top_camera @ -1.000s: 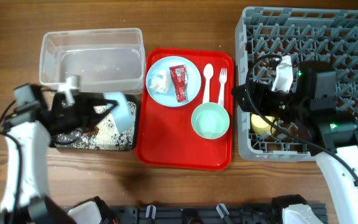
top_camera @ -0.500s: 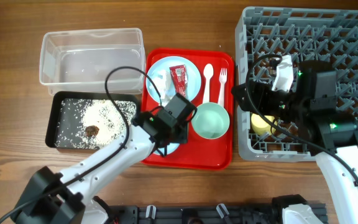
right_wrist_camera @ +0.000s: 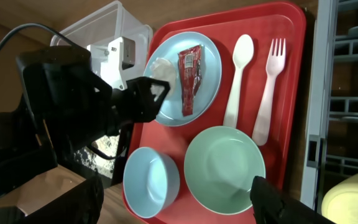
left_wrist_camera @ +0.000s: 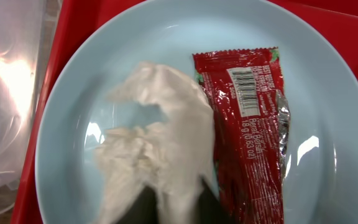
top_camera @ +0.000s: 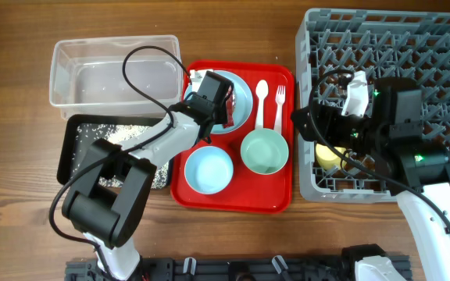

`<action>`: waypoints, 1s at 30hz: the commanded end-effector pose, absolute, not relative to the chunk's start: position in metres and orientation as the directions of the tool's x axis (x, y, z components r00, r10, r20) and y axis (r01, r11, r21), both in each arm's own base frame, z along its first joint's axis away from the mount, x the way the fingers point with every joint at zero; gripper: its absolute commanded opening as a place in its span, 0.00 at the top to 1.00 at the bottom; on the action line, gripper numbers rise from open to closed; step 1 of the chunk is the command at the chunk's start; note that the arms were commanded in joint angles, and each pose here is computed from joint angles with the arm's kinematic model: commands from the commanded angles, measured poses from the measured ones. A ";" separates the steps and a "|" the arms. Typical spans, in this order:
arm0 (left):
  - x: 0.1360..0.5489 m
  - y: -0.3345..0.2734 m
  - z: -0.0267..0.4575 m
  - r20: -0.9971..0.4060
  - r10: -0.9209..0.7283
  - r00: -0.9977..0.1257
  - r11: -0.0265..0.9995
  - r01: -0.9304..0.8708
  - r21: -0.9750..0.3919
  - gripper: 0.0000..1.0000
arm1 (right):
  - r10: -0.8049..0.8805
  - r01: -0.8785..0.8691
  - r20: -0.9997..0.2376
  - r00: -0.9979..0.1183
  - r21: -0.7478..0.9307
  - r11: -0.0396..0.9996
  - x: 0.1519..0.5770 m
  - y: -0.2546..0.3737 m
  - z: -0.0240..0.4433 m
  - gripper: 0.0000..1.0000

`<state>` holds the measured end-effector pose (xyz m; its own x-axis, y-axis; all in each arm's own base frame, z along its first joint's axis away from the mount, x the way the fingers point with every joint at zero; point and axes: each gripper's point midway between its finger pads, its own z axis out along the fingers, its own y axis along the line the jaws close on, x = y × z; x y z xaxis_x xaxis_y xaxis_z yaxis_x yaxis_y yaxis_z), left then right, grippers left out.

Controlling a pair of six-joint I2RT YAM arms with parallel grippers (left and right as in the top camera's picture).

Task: Sort waste into correct bins and load items into the dishwasher rack
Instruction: 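Set the empty light blue bowl back on the red tray, then grasp the tissue and ketchup packet from the plate with left gripper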

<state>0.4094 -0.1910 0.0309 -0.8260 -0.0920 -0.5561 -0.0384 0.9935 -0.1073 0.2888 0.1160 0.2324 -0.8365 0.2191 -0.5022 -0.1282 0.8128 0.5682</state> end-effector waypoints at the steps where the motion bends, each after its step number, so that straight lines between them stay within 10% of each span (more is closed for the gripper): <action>1: 0.412 -0.196 0.081 -0.605 -0.101 -0.790 0.989 -0.013 -0.148 0.96 | 0.219 -0.138 -0.519 -0.826 0.563 0.815 0.288 0.116 0.240 0.23; 9: 0.427 -0.084 0.205 -0.801 -0.190 -0.567 0.966 -0.252 -0.051 0.95 | 0.219 -0.139 -0.520 -0.826 0.564 0.814 0.289 0.116 0.240 0.23; 10: 0.434 -0.068 0.189 -0.780 -0.209 -0.589 0.958 -0.285 -0.040 0.61 | 0.219 -0.137 -0.518 -0.827 0.564 0.814 0.288 0.116 0.240 0.23; 13: 0.450 -0.053 0.166 -0.745 -0.260 -0.614 0.952 -0.294 -0.091 0.38 | 0.219 -0.136 -0.517 -0.828 0.564 0.814 0.288 0.116 0.240 0.23; 17: 0.434 -0.147 0.181 -0.651 -0.255 -0.715 0.931 0.000 -0.364 0.43 | 0.219 -0.132 -0.511 -0.831 0.565 0.815 0.287 0.116 0.239 0.23; 25: 0.417 -0.230 0.027 -0.458 -0.238 -0.857 0.947 -0.101 -0.304 0.37 | 0.219 -0.133 -0.511 -0.831 0.564 0.815 0.287 0.116 0.239 0.23; 30: 0.411 -0.229 0.002 -0.420 -0.231 -0.878 0.954 -0.119 -0.276 0.73 | 0.218 -0.132 -0.510 -0.832 0.564 0.815 0.287 0.116 0.238 0.23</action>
